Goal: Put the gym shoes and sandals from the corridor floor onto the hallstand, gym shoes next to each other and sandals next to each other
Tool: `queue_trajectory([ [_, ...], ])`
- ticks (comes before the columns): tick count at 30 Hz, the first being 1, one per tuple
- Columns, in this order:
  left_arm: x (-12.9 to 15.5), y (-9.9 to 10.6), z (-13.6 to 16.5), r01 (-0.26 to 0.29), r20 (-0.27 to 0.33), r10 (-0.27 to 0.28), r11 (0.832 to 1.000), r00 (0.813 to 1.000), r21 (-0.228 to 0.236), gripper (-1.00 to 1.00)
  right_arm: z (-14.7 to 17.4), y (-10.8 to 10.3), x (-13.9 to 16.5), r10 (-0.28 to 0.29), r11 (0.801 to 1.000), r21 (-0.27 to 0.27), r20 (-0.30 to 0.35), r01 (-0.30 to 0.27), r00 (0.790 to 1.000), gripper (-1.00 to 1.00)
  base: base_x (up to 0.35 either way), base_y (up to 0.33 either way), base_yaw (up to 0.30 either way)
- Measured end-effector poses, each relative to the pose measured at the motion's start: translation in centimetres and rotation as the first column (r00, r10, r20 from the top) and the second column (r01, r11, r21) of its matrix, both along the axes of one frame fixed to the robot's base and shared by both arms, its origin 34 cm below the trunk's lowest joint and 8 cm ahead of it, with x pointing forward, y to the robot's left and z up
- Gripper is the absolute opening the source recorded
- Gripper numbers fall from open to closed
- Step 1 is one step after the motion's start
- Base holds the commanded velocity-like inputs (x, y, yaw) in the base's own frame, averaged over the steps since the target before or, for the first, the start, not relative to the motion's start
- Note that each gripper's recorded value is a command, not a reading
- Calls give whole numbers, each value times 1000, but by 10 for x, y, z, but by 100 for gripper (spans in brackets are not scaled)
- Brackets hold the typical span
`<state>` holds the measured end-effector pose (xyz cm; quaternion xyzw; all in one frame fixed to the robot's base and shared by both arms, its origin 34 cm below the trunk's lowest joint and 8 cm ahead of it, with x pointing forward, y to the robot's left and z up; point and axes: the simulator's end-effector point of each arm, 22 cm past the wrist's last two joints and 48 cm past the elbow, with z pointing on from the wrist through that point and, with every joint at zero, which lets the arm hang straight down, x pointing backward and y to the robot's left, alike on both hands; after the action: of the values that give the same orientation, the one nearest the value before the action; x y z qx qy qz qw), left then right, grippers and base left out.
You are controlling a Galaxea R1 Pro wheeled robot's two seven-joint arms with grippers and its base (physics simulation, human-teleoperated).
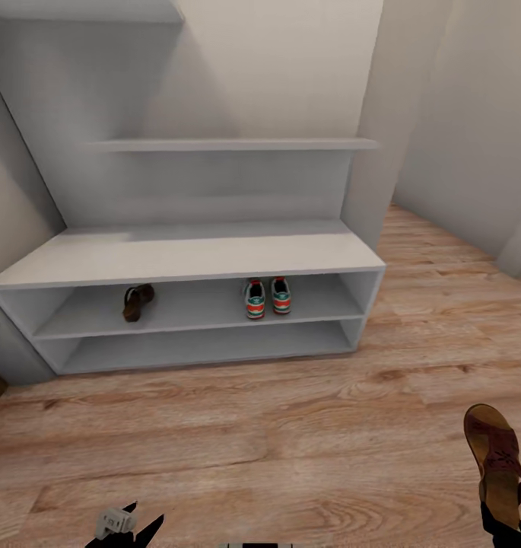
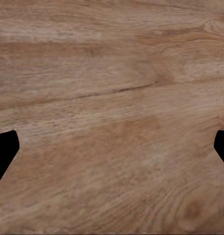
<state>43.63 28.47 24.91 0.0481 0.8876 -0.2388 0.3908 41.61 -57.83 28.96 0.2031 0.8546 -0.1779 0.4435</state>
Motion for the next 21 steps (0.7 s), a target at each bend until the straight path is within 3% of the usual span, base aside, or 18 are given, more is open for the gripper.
queue_trajectory([
  [15, -1, -1, -1, 2, -2, -2, 1000, 1000, -3, 100, -1, 1, -1, 0, 1000, 2, -3, 0, 1000, -100, -168, 287, 15],
  [21, -1, -1, -1, 2, -3, -2, 1000, 1000, -4, 100, -1, 1, -1, 0, 1000, 2, -3, 0, 1000, -100, -54, 297, 0],
])
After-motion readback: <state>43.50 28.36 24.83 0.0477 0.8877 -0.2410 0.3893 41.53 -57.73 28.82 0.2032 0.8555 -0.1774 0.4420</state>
